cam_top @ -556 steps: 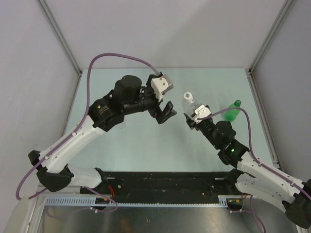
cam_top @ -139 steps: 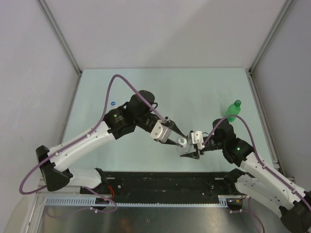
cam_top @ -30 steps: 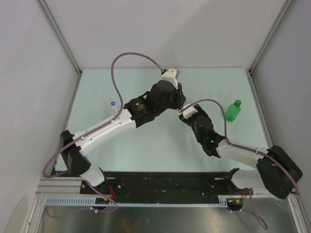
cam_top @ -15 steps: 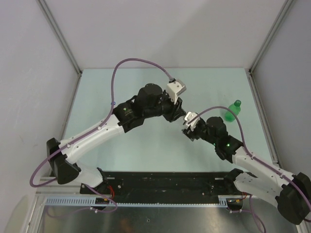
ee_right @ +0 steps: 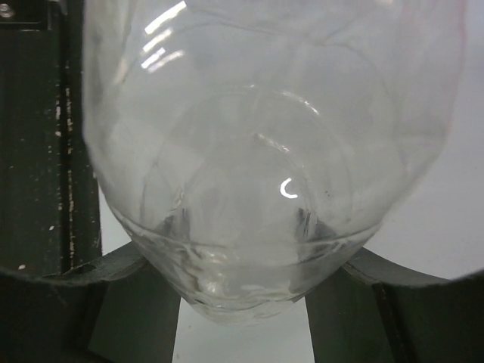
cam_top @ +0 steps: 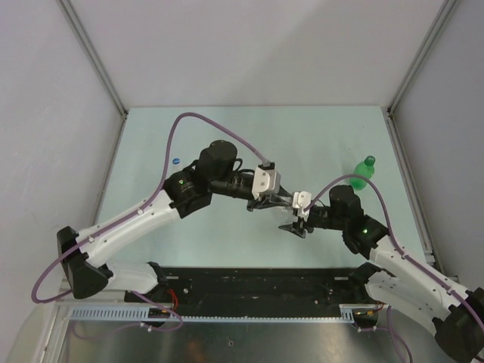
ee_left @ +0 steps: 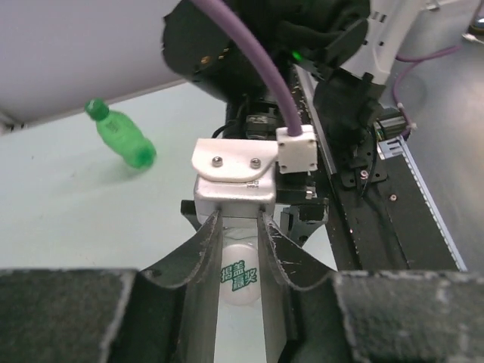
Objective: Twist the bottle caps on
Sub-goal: Screw the bottle cap onto the plastic bottle.
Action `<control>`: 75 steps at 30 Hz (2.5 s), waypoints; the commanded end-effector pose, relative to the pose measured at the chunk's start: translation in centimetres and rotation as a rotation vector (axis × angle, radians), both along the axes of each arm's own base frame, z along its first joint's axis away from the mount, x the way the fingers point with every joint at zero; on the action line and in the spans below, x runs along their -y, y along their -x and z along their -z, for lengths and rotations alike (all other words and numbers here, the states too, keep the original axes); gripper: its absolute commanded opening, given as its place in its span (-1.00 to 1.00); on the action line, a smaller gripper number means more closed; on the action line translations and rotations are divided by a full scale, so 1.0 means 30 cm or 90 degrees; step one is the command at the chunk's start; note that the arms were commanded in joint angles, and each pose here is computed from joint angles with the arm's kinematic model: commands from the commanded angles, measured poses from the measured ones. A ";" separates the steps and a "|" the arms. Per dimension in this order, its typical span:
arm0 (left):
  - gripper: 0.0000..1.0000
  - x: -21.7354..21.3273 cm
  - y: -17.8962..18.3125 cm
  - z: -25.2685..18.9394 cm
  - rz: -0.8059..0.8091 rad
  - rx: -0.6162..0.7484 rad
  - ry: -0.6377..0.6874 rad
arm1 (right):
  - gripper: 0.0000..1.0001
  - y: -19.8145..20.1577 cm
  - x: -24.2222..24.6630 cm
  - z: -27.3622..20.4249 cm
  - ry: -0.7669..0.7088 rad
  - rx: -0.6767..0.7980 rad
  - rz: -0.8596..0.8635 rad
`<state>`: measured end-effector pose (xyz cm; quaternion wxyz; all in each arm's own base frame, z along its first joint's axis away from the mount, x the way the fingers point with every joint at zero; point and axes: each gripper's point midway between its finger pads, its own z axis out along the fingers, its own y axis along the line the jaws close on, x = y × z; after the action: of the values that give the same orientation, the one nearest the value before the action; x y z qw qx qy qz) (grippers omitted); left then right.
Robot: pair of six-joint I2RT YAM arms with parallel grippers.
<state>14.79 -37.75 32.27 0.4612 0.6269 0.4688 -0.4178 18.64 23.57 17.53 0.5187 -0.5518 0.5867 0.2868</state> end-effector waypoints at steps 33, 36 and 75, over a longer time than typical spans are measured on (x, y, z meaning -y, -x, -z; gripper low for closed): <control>0.99 -0.163 -0.355 -0.292 -0.620 -0.272 0.203 | -1.00 -0.459 0.111 -0.106 0.006 0.154 0.422; 0.99 -0.182 -0.390 -0.311 -0.675 -0.309 0.241 | -1.00 -0.502 0.139 -0.097 0.046 0.206 0.505; 0.15 -0.034 -0.477 -0.052 -0.749 -0.442 0.156 | -1.00 -0.513 0.183 -0.145 0.002 0.285 0.632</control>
<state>29.30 -35.97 33.12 0.5060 0.0453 0.8054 -0.3054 33.95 18.48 20.13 0.6786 -0.2865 0.6668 -0.1135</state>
